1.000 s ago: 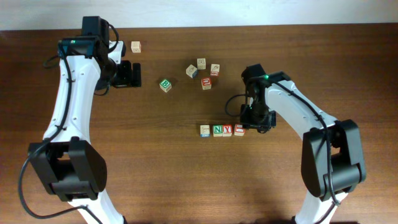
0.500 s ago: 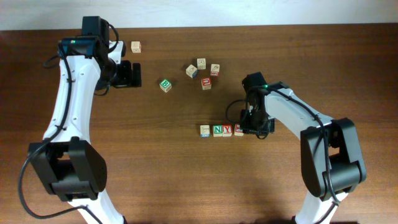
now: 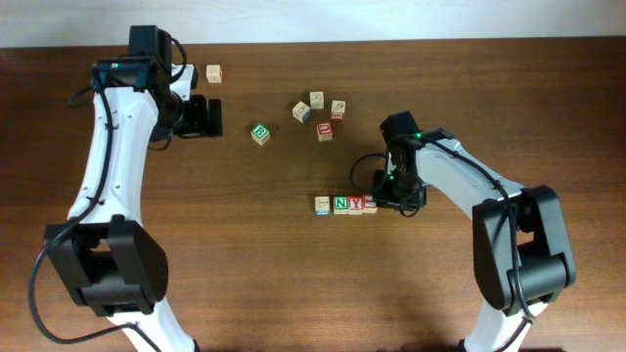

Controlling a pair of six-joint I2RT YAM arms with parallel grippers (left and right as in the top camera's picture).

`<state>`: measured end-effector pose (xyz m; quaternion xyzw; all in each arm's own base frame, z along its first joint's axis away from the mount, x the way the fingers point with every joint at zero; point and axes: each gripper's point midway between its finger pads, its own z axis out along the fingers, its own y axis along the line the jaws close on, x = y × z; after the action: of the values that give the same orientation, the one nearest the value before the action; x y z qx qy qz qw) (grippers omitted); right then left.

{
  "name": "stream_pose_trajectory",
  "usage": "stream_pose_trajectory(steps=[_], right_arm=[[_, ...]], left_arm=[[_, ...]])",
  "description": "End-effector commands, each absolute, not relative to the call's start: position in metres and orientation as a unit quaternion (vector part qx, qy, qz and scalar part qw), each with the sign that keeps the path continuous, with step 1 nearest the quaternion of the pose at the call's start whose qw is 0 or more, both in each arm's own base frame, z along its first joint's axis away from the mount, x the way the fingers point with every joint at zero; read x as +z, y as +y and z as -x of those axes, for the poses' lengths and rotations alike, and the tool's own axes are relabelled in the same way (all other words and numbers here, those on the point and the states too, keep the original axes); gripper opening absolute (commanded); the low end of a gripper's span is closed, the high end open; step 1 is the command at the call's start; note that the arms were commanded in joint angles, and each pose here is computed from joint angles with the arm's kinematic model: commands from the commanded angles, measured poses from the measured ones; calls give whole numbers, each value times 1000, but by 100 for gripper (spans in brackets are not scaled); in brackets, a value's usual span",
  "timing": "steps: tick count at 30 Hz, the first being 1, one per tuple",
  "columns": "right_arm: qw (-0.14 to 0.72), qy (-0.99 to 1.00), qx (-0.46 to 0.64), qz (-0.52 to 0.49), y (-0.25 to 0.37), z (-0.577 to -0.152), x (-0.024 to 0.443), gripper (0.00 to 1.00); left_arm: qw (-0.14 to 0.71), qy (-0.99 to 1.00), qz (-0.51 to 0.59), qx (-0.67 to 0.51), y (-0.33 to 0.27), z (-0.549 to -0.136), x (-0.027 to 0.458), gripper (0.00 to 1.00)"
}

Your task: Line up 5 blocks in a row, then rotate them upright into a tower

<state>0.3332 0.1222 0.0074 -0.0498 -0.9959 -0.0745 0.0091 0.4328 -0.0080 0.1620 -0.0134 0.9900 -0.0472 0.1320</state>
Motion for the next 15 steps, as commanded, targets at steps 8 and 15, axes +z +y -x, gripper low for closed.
stream_pose_trajectory(steps=[8, 15], right_arm=[[5, -995, -100, 24, 154, -329, 7, 34], [-10, -994, -105, 21, 157, -339, 13, 39]], left_arm=[[138, 989, 19, -45, -6, -437, 165, 99], [138, 989, 19, -45, -6, -437, 165, 99]])
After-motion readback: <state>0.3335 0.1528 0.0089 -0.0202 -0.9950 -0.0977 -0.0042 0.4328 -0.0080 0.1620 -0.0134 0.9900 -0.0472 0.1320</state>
